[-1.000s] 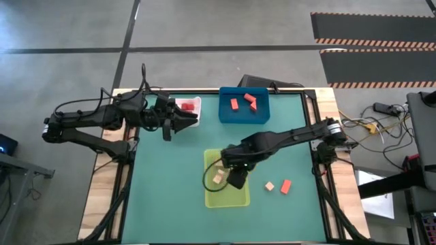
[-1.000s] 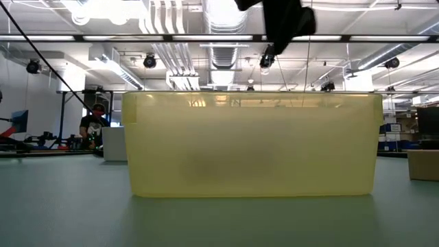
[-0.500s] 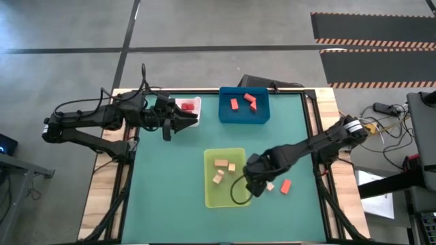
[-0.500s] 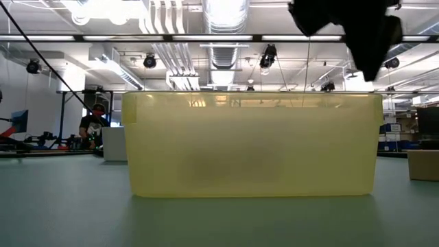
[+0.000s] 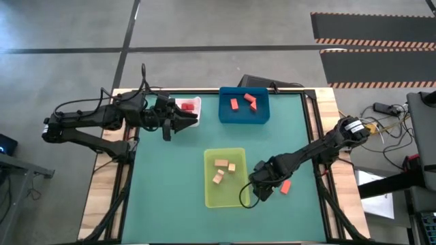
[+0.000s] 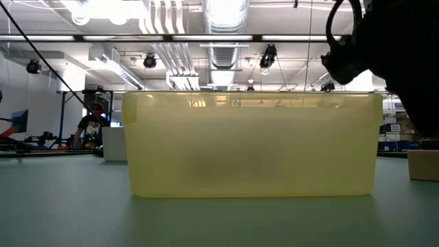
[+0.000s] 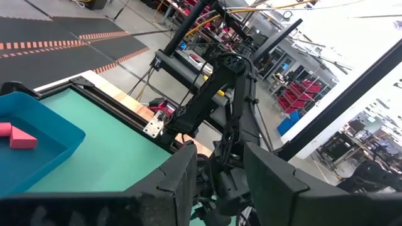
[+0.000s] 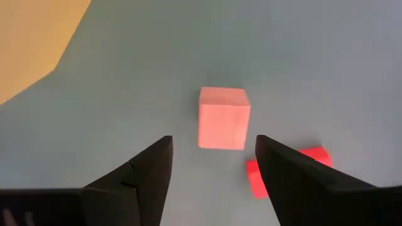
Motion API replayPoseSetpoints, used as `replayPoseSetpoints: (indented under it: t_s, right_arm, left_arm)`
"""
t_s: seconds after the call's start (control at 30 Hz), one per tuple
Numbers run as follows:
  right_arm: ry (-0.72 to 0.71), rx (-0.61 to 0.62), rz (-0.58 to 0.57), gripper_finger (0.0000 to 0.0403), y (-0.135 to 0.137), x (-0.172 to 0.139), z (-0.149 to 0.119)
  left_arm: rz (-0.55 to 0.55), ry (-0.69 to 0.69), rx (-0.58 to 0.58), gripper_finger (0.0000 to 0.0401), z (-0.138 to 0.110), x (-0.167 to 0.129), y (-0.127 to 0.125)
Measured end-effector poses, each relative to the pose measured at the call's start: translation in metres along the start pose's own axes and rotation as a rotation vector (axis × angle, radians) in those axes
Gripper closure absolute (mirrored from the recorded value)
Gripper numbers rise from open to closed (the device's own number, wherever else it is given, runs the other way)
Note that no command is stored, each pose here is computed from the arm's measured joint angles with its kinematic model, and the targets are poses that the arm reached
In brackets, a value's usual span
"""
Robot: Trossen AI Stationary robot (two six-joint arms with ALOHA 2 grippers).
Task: Sort & place blocks by color
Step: Put the light orange cube block into the yellow bin
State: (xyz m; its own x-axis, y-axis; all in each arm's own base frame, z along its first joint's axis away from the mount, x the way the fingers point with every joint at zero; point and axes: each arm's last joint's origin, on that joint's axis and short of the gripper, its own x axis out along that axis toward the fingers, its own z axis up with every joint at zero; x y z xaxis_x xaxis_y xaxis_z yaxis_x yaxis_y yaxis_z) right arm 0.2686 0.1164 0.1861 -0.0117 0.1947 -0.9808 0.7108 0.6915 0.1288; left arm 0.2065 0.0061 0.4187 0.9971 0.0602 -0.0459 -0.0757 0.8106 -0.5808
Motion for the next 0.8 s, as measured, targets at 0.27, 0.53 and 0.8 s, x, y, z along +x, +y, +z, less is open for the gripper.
replayPoseSetpoints:
  t_s: [0.27, 0.53, 0.8]
  right_arm:
    - [0.006, 0.033, 0.001, 0.0186, -0.008, 0.016, -0.001]
    - [-0.011, 0.023, 0.012, 0.0188, -0.013, 0.027, 0.0]
    - [-0.019, 0.015, 0.023, 0.0231, -0.019, 0.037, 0.0]
  left_arm:
    - [0.0, 0.001, 0.0, 0.0285, 0.0, 0.0, 0.0]
    - [0.001, 0.0, 0.0, 0.0285, 0.0, 0.0, 0.0]
    - [0.017, -0.011, 0.0, 0.0285, 0.0, 0.0, 0.001]
